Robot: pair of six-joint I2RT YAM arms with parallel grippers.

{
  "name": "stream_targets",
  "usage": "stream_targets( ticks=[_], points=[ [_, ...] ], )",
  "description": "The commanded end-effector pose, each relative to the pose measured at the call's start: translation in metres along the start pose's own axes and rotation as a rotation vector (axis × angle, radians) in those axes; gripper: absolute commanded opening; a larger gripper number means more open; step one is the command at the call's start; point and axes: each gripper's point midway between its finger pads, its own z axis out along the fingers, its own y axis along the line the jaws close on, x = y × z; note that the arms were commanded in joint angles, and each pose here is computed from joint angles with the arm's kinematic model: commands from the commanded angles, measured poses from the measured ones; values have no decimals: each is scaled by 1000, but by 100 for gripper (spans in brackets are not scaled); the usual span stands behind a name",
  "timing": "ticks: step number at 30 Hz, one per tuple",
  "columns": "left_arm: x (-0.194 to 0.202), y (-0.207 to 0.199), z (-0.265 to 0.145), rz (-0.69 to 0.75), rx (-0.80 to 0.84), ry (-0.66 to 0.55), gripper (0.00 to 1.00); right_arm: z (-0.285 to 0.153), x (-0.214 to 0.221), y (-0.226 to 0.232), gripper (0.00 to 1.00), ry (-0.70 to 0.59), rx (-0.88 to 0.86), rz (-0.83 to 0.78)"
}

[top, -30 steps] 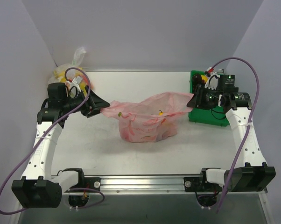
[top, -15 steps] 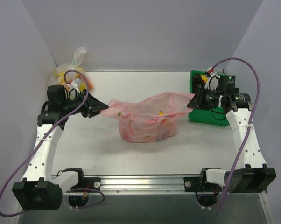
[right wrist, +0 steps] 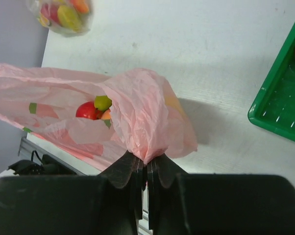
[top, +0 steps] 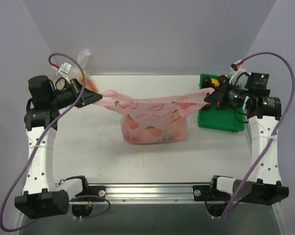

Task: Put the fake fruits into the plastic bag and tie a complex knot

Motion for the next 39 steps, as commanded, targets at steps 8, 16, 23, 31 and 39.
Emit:
stream_targets(
  ticks=[8, 16, 23, 31, 39],
  points=[
    [34, 113, -28, 528, -350, 17, 0, 25, 87, -81, 0, 135, 152, -193],
    [74, 88, -36, 626, -217, 133, 0, 20, 100, -77, 18, 186, 173, -288],
    [82, 70, -29, 665, -155, 158, 0, 30, 60, -60, 67, 162, 238, -334],
    [83, 68, -30, 679, -154, 155, 0, 51, 52, -60, 68, 254, 260, -467],
    [80, 67, -31, 721, -164, 154, 0, 59, 75, -59, 34, 380, 197, -549]
  ],
)
